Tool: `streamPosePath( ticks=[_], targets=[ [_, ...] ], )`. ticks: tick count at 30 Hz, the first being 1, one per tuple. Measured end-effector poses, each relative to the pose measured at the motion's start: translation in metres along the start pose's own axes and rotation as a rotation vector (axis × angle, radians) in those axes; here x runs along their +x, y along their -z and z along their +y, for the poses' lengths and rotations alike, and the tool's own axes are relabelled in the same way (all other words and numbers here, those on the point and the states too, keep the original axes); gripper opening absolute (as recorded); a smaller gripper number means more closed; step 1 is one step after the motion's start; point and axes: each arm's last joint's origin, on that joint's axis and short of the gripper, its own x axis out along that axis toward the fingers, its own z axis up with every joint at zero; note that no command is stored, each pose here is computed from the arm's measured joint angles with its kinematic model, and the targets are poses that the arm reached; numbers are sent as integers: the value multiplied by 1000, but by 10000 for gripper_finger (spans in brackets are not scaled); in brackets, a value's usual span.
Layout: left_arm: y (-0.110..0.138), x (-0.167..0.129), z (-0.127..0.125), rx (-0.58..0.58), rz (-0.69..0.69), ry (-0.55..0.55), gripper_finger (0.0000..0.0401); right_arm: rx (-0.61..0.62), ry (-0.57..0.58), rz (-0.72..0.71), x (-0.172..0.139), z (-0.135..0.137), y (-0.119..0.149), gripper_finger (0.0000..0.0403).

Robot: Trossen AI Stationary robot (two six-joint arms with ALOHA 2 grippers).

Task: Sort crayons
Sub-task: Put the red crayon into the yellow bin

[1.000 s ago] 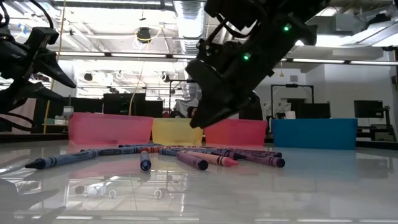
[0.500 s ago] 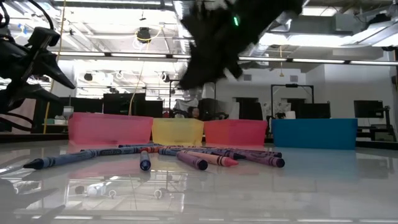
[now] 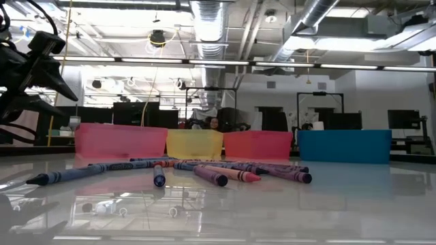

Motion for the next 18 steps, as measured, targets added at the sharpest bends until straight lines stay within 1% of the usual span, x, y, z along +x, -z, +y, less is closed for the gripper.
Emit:
streamPosePath(
  ticks=[2, 6, 9, 12, 15, 18],
  targets=[
    [0, 0, 0, 11, 1, -1, 165, -21, -7, 15, -16, -7, -2, 107],
    [0, 0, 1, 71, 10, -6, 165, -39, -25, 35, -46, -18, -4, 107],
    [0, 0, 1, 77, 10, -9, 165, -57, -48, 48, -66, -22, -3, 107],
    [0, 0, 0, 114, 10, 0, 165, -63, -72, 38, -83, -26, -1, 107],
    [0, 0, -1, 139, 9, 12, 165, -74, -86, 33, -96, -30, 10, 107],
    [0, 0, -2, 135, -10, 15, 165, -35, -88, 39, -105, -36, 28, 107]
  ],
)
